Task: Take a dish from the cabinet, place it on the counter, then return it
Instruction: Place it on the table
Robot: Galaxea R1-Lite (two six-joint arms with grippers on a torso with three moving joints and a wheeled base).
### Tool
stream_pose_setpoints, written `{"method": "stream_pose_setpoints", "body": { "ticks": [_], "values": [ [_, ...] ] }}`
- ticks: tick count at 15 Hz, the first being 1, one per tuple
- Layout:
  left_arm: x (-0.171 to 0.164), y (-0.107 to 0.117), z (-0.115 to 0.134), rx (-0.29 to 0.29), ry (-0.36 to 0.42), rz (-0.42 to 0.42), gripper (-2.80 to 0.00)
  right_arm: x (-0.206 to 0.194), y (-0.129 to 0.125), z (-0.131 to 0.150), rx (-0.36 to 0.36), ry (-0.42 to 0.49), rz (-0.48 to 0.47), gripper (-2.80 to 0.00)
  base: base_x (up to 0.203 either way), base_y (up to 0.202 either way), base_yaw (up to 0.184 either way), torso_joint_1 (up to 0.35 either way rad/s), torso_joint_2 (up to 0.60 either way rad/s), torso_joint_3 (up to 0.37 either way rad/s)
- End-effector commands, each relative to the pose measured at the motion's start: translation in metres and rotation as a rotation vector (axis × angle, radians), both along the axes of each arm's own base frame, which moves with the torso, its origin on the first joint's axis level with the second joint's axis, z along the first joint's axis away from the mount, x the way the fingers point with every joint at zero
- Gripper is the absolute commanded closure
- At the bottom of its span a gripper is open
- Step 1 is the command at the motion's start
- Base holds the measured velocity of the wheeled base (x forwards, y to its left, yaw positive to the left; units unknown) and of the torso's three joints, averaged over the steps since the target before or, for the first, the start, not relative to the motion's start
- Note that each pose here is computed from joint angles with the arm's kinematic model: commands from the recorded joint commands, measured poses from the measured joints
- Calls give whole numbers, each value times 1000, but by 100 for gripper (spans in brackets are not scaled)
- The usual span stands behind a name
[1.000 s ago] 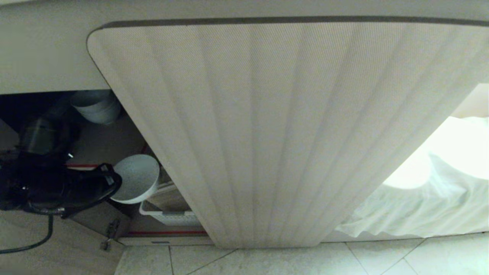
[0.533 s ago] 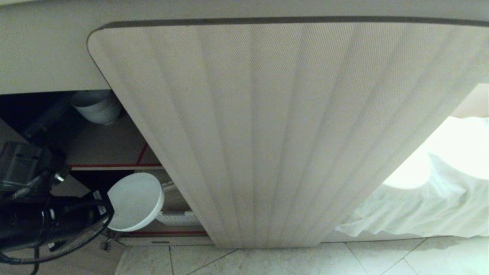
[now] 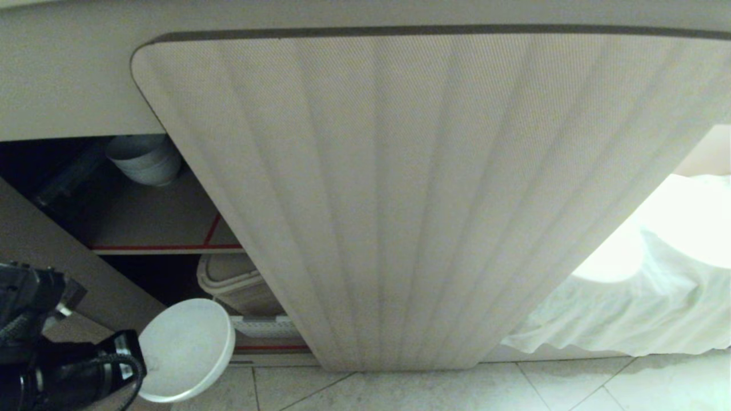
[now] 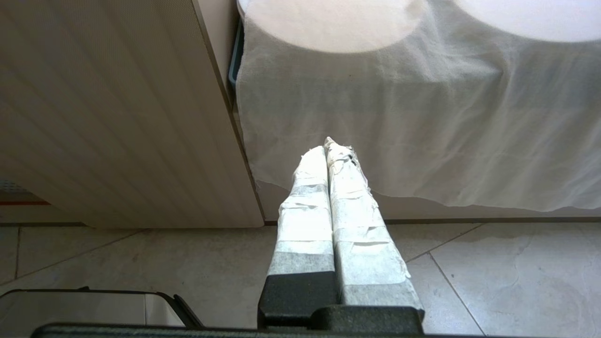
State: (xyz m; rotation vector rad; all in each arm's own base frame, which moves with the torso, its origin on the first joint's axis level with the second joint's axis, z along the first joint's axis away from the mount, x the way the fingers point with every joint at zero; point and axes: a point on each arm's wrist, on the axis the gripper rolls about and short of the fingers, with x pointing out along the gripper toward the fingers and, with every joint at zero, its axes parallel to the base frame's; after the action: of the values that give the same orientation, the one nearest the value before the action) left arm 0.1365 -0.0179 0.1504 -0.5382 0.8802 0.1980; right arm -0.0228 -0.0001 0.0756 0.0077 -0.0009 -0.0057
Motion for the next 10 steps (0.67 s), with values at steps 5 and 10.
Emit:
{"method": "stream_pose_setpoints", "body": {
  "ticks": [5, 10],
  "values": [
    [-28, -2, 0, 18, -17, -76, 0, 0, 0, 0, 0, -1, 1, 0, 0, 0, 0, 0, 0, 0],
    [-35, -5, -3, 18, 1, -117, 0, 0, 0, 0, 0, -1, 0, 0, 0, 0, 0, 0, 0, 0]
  ]
}}
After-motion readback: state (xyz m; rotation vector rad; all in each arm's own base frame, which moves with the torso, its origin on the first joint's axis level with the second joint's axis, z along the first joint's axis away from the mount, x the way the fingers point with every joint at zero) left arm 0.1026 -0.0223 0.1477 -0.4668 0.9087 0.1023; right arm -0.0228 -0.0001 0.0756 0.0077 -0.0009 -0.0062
